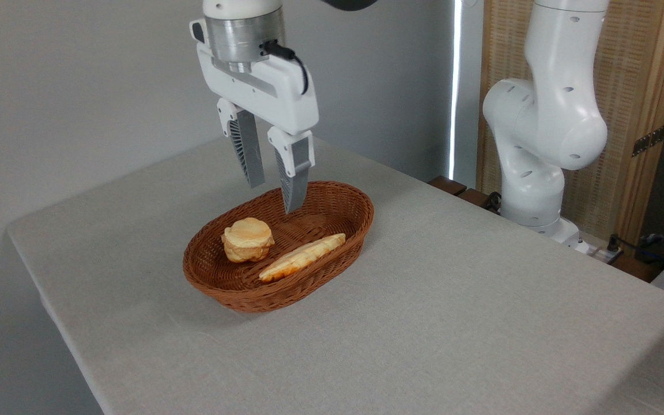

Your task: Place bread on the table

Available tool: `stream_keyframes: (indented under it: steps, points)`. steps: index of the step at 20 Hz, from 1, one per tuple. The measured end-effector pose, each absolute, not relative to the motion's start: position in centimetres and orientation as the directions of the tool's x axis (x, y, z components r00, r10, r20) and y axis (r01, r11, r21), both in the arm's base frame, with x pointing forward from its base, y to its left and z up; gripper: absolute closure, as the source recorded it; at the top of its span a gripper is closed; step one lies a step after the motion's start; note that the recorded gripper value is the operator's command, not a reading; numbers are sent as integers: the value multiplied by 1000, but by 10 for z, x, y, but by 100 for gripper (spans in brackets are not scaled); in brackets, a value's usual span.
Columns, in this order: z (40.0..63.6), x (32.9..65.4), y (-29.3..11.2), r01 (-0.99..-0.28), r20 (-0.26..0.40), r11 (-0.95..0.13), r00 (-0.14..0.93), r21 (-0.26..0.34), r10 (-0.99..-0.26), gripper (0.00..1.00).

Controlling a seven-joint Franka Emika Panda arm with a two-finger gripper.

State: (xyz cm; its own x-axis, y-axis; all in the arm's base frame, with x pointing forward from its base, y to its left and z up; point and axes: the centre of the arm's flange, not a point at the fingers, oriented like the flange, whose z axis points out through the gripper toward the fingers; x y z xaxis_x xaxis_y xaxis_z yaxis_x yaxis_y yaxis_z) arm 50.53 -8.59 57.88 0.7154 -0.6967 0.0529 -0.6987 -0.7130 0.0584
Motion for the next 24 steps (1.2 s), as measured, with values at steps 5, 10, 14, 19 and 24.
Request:
stream_keyframes:
  steps: [5, 10, 14, 19, 24]
  points:
    - [552, 512, -151, -781, 43, -623, 625, 41, -780, 0]
    - [520, 518, -197, -860, 37, -509, 510, 38, -859, 0]
    - [497, 524, -211, -890, 25, -453, 455, 51, -890, 0]
    - [473, 530, -219, -898, -5, -437, 437, 58, -899, 0]
    - [455, 533, -229, -905, -18, -421, 421, 65, -907, 0]
